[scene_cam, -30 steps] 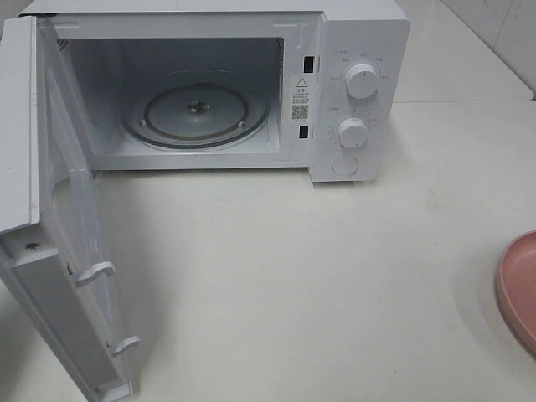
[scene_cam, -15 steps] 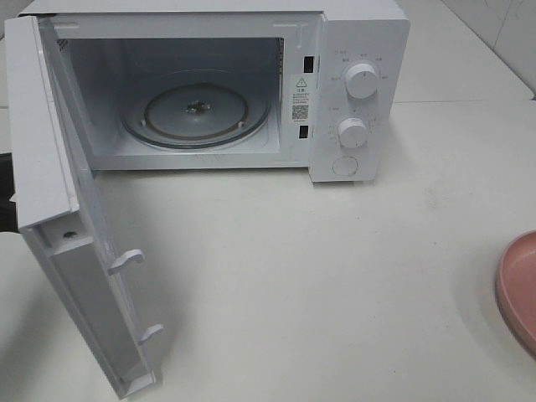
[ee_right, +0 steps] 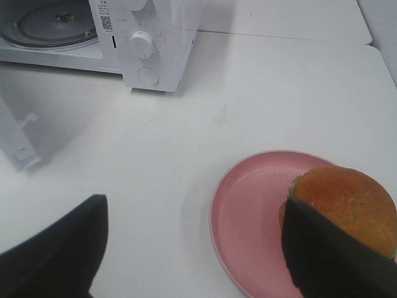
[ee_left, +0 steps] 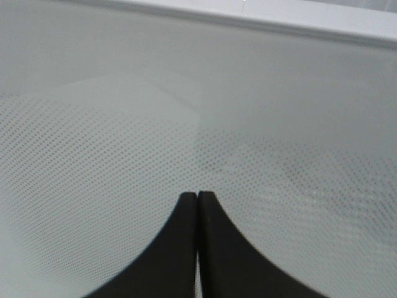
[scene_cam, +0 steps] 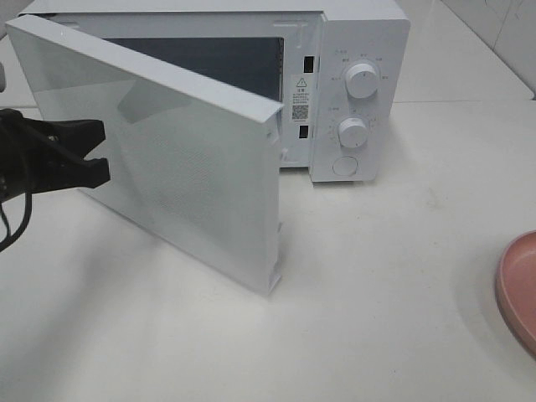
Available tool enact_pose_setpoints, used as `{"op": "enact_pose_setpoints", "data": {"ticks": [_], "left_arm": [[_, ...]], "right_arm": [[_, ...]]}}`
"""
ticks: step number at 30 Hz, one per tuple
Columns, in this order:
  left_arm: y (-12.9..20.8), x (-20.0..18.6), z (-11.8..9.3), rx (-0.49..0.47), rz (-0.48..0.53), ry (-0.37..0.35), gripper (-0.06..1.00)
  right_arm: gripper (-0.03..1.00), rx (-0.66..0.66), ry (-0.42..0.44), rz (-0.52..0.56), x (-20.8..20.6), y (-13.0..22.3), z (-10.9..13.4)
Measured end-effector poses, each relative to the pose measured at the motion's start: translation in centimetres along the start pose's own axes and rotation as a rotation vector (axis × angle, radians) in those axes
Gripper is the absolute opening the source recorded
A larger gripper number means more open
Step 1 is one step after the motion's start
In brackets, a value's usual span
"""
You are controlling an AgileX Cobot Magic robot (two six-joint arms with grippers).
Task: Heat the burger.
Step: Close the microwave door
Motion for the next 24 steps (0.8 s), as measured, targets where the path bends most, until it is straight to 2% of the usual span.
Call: {"op": "enact_pose_setpoints", "data": {"ticks": [3,10,24], "left_arm": [[-0.3,1.5,-0.5,-0.029,-0.010,-0.024,0.00],[-1.2,3.8,-2.1,-0.051,-0.035,-0.030,0.00],[-3.5,9.9,-6.3,-0.088,-0.107,0.024,0.00]], "right_arm": [[0.75,0.000,0.000,0.000,0.0,0.0,0.0],[0.75,0.000,0.000,0.000,0.0,0.0,0.0],[0.75,0.000,0.000,0.000,0.0,0.0,0.0]]}}
Point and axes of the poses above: a point on each arm's last joint axis where the gripper is mounted, x pointing out along that axis toward the gripper, z along the wrist's bending axis when the last joint is at zero, y = z × x, the point moved 6 cm from there along x, pointing out along that axis toward the gripper, and after that the axes turned 2 degrees about x, right-handed, at the moved point
